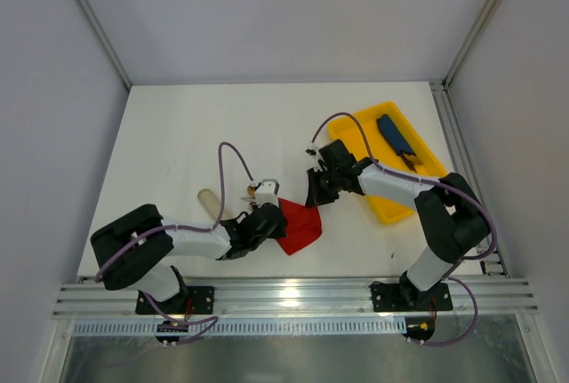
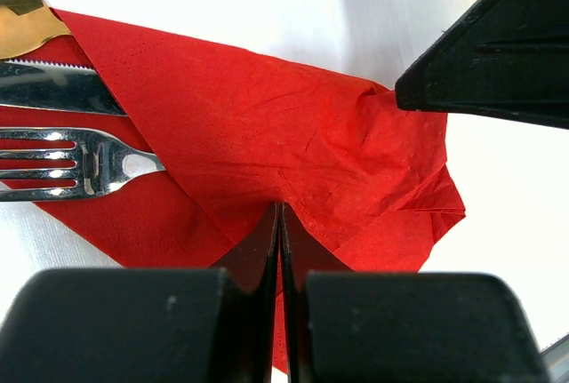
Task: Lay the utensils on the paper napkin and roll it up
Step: Roll the napkin at the center of the board.
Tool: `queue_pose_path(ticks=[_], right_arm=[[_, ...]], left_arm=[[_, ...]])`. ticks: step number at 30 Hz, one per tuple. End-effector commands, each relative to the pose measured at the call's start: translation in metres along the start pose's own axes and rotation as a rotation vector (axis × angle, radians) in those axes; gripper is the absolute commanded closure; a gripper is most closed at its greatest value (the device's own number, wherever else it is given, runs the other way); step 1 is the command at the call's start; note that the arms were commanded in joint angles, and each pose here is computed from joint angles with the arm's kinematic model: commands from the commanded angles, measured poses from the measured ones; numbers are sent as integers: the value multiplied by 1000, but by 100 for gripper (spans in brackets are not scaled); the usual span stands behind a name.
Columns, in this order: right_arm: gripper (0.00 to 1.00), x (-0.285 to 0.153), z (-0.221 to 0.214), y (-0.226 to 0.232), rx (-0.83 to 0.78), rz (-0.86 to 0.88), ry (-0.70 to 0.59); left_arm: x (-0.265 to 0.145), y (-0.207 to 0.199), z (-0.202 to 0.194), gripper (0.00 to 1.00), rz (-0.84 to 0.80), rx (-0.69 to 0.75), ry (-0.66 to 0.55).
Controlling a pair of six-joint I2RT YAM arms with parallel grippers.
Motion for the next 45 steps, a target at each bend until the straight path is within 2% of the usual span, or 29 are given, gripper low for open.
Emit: queue_pose_path(ticks=[1,8,16,27,35,45], right_arm=[[96,3,2,-8,2,-23,-17],[96,4,-4,-33,24,-137,-38],[96,3,-9,-41,38,-172,-36],[96,-27,4,-6,-31,-36,-97],[96,-22,-4,1,-29,27,-47],[96,-2,-20,-27,29,-86,21]], left_arm=[[1,0,3,100,-2,-18,-20],[3,-2,4,100,-2,-17,-15],[5,0,-2,100,10,-16,6],[4,-1,1,100,11,-17,7],[5,-2,1,100,12,-17,18],[1,-2,3,100,23,-20,33]])
Point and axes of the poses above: each gripper's point midway between its finger pads, its own x axis out along the fingers, its own y axis along the line the jaws close on, z = x × y, the point moved 4 cm from there along -x, back along the fingers, and after that the axes turned 15 degrees about x, right-handed, at the moved point
